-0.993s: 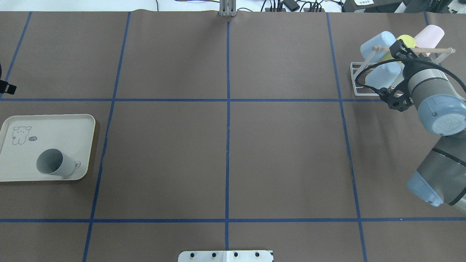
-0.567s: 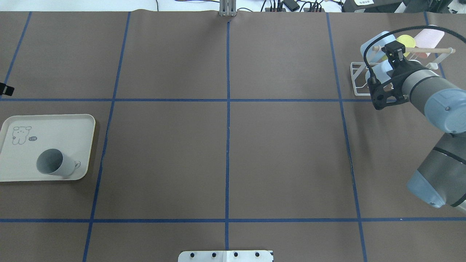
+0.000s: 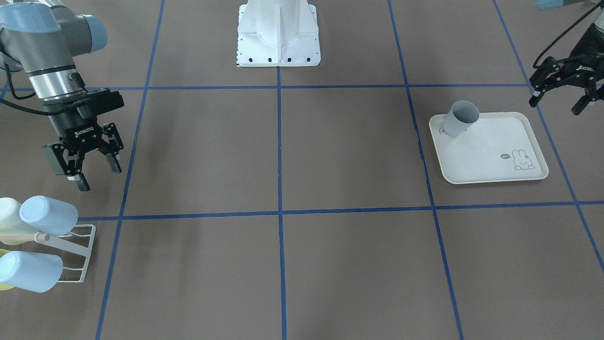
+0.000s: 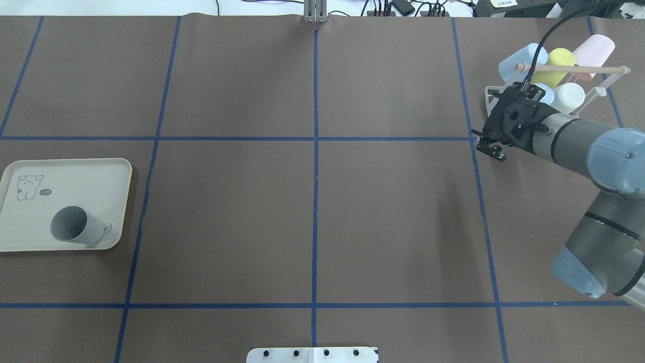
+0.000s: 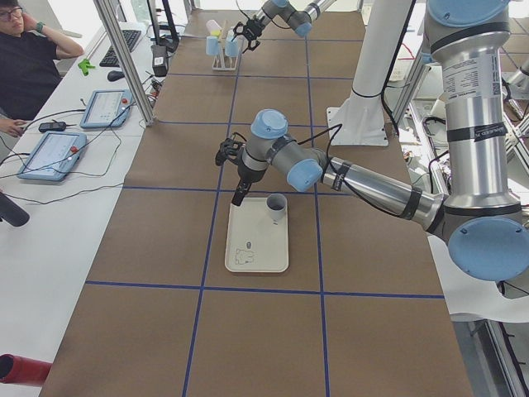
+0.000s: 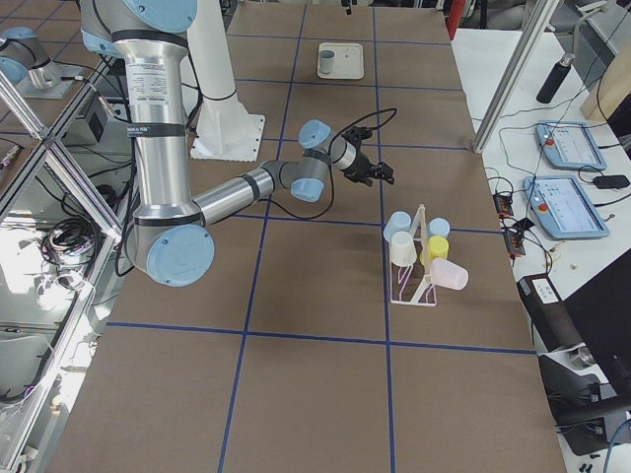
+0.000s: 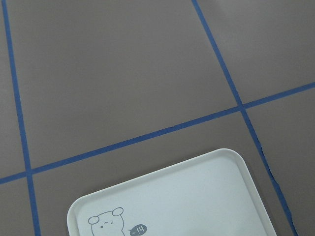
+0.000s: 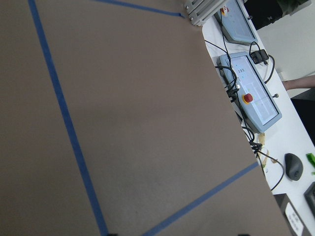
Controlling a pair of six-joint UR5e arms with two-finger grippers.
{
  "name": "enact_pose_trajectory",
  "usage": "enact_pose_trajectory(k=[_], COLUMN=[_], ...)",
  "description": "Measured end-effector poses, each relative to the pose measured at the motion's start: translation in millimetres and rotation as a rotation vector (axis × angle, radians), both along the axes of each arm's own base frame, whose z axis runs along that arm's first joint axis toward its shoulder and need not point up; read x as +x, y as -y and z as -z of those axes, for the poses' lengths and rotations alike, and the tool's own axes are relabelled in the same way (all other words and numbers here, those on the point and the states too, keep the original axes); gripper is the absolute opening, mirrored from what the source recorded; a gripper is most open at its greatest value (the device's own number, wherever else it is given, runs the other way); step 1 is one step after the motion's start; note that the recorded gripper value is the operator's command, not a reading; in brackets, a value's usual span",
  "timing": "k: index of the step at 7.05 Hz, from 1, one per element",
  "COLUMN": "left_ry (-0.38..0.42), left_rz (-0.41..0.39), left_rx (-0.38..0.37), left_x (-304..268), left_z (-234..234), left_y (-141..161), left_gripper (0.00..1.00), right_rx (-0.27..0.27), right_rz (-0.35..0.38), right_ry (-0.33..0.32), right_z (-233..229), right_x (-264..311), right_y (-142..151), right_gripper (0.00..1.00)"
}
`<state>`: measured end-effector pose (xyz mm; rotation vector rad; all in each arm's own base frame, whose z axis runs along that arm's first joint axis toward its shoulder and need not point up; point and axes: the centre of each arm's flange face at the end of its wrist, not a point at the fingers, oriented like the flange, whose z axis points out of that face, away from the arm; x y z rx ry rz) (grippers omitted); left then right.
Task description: Transfer IKEA cup to right arm and place on rack
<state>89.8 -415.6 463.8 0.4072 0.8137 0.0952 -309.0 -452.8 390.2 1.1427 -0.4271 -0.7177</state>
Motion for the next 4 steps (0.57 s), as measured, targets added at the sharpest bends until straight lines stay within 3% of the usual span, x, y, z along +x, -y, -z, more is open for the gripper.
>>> enact_pose_trajectory(k=[1,3,4], left_ry=[-0.03,-0.115,-0.149], left_rz=[0.004,0.007,0.009], left_rx=[-0.029,-0.095,-0.126], left_x=[17,70,94], left_z=[-6,-17,-23], left_y=[-9,-26,-36], left_gripper=[1.0,1.0,1.0], right_rx=[-0.069,-0.146,-0.211], right_rz=[-0.005,0.018,0.056], right_ry=[0.114,0.23,0.283], right_z=[14,37,43], right_x=[-20,-43,-53], right_y=[-10,-28,-37], right_gripper=[1.0,1.0,1.0])
